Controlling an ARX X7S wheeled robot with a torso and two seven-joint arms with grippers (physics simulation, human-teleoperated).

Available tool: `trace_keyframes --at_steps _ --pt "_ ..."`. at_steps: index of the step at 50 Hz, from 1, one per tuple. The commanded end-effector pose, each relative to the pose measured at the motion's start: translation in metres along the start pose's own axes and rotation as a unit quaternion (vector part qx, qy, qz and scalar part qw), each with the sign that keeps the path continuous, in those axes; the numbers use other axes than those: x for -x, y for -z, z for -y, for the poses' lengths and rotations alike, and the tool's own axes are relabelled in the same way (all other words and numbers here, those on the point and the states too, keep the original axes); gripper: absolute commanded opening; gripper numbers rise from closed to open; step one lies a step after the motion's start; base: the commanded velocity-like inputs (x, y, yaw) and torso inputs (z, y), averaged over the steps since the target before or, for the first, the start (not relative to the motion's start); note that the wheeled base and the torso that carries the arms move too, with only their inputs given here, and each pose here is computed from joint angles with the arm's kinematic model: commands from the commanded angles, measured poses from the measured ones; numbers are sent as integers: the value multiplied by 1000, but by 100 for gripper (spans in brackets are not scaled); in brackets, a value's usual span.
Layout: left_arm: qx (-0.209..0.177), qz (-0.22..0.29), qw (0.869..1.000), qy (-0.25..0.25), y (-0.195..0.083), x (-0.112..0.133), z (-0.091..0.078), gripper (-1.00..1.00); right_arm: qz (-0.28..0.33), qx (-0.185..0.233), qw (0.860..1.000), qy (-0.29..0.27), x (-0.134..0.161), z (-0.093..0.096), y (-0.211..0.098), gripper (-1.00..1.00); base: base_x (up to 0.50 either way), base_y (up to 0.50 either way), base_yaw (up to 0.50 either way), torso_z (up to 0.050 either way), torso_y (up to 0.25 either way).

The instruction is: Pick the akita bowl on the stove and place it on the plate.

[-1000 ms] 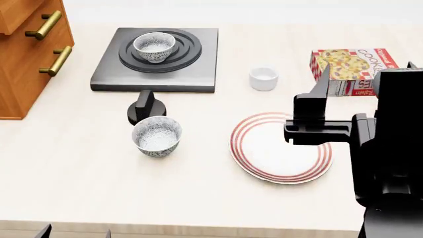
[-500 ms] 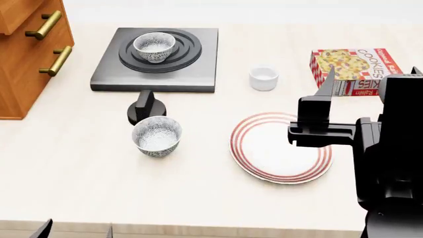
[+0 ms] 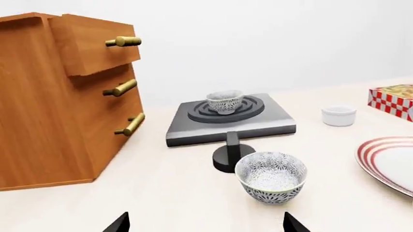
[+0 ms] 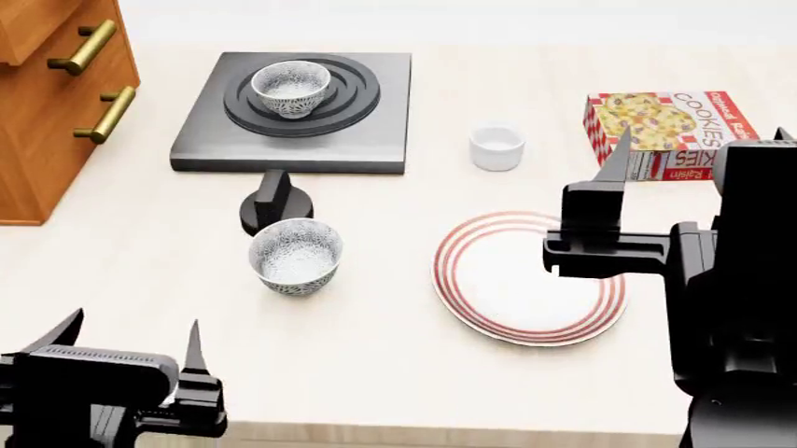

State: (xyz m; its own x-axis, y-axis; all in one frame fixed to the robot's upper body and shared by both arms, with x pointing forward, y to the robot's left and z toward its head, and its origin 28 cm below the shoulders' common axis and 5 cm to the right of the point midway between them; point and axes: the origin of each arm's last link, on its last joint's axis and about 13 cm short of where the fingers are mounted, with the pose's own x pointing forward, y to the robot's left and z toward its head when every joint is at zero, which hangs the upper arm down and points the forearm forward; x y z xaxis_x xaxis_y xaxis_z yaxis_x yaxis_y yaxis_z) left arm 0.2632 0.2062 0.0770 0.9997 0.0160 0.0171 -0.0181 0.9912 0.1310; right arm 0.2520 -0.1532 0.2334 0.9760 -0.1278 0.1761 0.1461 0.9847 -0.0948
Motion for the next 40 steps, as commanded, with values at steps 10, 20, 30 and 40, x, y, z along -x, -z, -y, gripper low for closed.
trace_keyframes --at_steps 10,20,30,40 --pt "35 -15 999 -23 -51 -45 -9 100 1 -6 1000 -5 -1 0 1 100 0 0 0 0 0" --pt "37 -13 999 -17 -66 -51 -10 100 -2 1 1000 -6 -1 0 1 100 0 0 0 0 0" --pt "42 -13 999 -19 -68 -52 -11 100 -1 -1 1000 -8 -2 0 2 100 0 0 0 0 0" --pt "40 -11 999 -18 -70 -51 -12 100 -2 -1 1000 -8 -1 0 0 100 0 -32 0 0 0"
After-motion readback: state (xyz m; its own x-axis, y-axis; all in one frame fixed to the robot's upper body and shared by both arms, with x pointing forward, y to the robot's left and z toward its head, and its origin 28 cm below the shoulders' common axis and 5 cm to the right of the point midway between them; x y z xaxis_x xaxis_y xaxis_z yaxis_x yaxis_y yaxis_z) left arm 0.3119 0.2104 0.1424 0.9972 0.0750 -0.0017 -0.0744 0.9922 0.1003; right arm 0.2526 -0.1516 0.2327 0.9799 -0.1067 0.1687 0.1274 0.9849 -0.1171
